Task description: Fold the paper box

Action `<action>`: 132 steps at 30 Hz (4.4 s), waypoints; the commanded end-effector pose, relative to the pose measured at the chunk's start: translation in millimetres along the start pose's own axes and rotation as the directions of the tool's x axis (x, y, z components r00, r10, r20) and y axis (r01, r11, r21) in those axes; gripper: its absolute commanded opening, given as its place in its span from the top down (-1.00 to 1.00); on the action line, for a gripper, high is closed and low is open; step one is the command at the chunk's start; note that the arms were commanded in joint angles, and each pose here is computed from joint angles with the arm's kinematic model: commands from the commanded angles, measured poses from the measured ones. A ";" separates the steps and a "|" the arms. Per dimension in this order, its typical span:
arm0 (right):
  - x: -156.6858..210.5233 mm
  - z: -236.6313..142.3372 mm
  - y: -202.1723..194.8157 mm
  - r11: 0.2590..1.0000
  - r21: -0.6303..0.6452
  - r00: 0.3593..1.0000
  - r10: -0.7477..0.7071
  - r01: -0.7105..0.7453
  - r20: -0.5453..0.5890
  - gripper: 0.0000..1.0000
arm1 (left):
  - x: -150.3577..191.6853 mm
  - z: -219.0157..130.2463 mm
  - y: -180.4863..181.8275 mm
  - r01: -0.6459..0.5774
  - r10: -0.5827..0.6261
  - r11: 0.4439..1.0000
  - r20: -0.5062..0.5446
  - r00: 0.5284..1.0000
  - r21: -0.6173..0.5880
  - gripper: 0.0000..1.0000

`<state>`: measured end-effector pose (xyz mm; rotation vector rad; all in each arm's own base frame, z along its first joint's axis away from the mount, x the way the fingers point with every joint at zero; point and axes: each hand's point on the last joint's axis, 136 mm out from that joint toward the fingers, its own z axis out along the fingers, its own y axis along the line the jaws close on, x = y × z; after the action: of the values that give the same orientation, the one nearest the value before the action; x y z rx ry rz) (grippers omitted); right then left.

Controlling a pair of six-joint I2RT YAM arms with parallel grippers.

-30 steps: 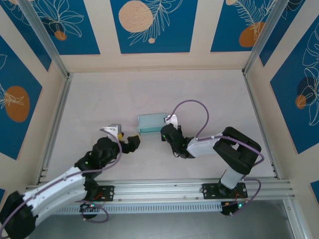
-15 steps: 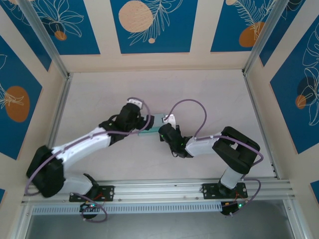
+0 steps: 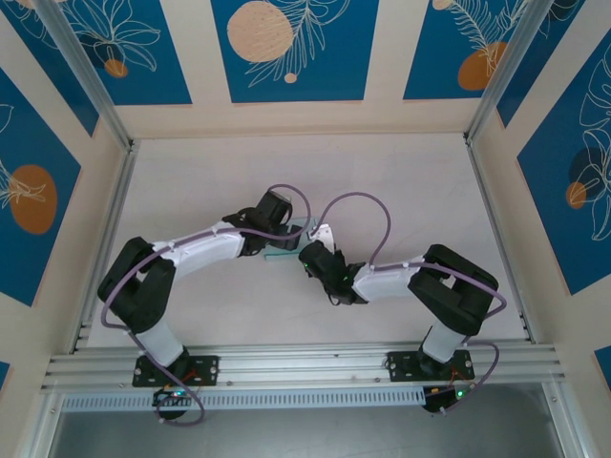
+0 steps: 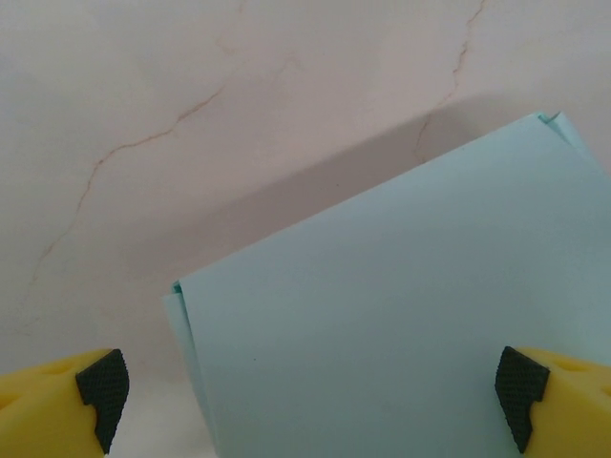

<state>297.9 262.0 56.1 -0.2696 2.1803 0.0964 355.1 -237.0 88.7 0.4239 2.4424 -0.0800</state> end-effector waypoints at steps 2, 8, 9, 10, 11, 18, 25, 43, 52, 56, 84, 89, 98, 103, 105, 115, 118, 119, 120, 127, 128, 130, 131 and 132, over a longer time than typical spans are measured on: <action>5.3 -19.8 -4.9 1.000 0.023 0.998 -0.017 0.018 -0.064 -0.14 | 21.4 12.9 6.5 -0.014 0.011 0.999 -0.079 0.997 -0.035 -1.00; 0.4 -48.0 -4.3 1.000 -0.030 0.993 -0.008 0.004 -0.119 -0.57 | 26.3 17.6 4.9 0.002 -0.004 1.000 -0.087 0.996 -0.029 -1.00; -2.0 -53.5 -3.7 0.999 -0.039 0.992 -0.006 0.001 -0.126 -0.58 | 26.1 17.3 4.4 0.002 -0.005 1.000 -0.084 0.996 -0.026 -1.00; -4.8 -59.3 -4.7 0.999 -0.043 0.991 0.002 -0.008 -0.137 -0.60 | 25.7 16.2 4.4 0.005 -0.007 1.000 -0.080 0.997 -0.024 -1.00; -8.3 -65.0 -8.2 0.999 -0.031 0.989 0.019 -0.023 -0.148 -0.62 | 25.1 14.9 4.3 0.009 -0.011 1.000 -0.074 0.997 -0.020 -1.00; -36.3 -74.1 -28.8 0.978 -0.031 0.940 0.187 -0.204 -0.285 -0.57 | 15.4 -1.1 5.3 0.046 -0.046 0.999 -0.020 0.999 0.014 -1.00; -58.0 -44.2 -23.0 0.935 -0.140 0.884 0.249 -0.326 -0.395 -0.05 | 15.9 -13.3 18.4 0.127 -0.127 0.991 0.008 0.992 0.036 -0.98; -4.7 25.1 -12.5 0.925 -0.122 0.791 0.233 -0.360 -0.566 0.31 | 71.9 17.1 29.5 0.232 -0.225 0.972 -0.117 0.967 0.045 -0.33; 26.7 32.1 -10.1 0.918 -0.143 0.761 0.210 -0.369 -0.614 0.41 | 103.7 33.0 31.6 0.271 -0.259 0.962 -0.194 0.946 0.036 -0.06; 5.1 22.2 -7.8 0.941 -0.195 0.831 0.131 -0.275 -0.540 0.39 | 98.6 31.0 31.5 0.278 -0.264 0.959 -0.193 0.945 0.050 -0.05; -31.7 -38.7 85.4 0.726 -0.146 0.733 -0.680 0.672 -0.012 -0.56 | 67.6 -100.9 144.7 0.697 -0.691 0.706 0.333 0.642 0.121 -1.00; -20.2 -26.9 95.9 0.680 -0.129 0.683 -0.730 0.721 -0.027 -0.54 | 72.7 -121.4 157.6 0.693 -0.660 0.715 0.411 0.628 0.090 -1.00; -24.8 3.2 95.6 0.668 -0.025 0.665 -0.743 0.744 -0.069 -0.41 | 75.0 -125.5 160.1 0.688 -0.650 0.720 0.434 0.624 0.089 -1.00; -30.7 11.9 97.1 0.671 -0.021 0.669 -0.741 0.741 -0.054 -0.05 | 74.8 -124.8 160.5 0.683 -0.644 0.726 0.434 0.630 0.085 -1.00; -33.0 12.0 98.7 0.668 -0.025 0.666 -0.744 0.744 -0.045 0.14 | 75.4 -124.7 161.1 0.684 -0.644 0.725 0.434 0.630 0.081 -1.00; -62.9 -1.2 102.2 0.652 -0.021 0.652 -0.758 0.758 0.000 0.90 | 72.4 -126.9 163.6 0.688 -0.644 0.721 0.445 0.622 0.082 -1.00; -75.9 -11.0 103.4 0.652 -0.046 0.653 -0.758 0.757 0.006 1.00 | 68.7 -129.0 163.2 0.685 -0.643 0.723 0.448 0.621 0.089 -1.00; -79.0 -14.6 102.2 0.652 -0.057 0.653 -0.757 0.756 0.001 1.00 | 67.1 -129.7 162.6 0.680 -0.640 0.728 0.447 0.625 0.090 -1.00; -82.7 -17.7 101.0 0.652 -0.061 0.653 -0.757 0.756 -0.003 1.00 | 65.9 -130.2 162.2 0.676 -0.637 0.731 0.446 0.628 0.091 -1.00; -103.2 -52.5 93.3 0.701 -0.162 0.708 -0.706 0.695 -0.019 1.00 | 57.2 -132.5 157.6 0.657 -0.630 0.746 0.433 0.645 0.107 -1.00; -104.4 -60.6 93.1 0.708 -0.205 0.719 -0.694 0.676 -0.030 1.00 | 55.3 -133.4 156.8 0.652 -0.627 0.750 0.432 0.648 0.112 -1.00; -108.5 -73.0 90.2 0.714 -0.273 0.732 -0.680 0.645 -0.049 1.00 | 50.8 -134.7 152.4 0.634 -0.621 0.762 0.424 0.659 0.131 -0.99; -110.5 -78.9 87.6 0.712 -0.308 0.734 -0.677 0.631 -0.061 1.00 | 47.9 -135.1 148.6 0.617 -0.614 0.773 0.419 0.669 0.146 -0.99; -111.8 -83.3 85.8 0.710 -0.336 0.735 -0.674 0.619 -0.070 1.00 | 45.4 -135.2 145.1 0.601 -0.606 0.783 0.415 0.678 0.162 -1.00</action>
<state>293.6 360.3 175.4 -1.2206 2.0264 -0.1504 283.0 -56.6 156.4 -0.4675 2.0329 -0.3849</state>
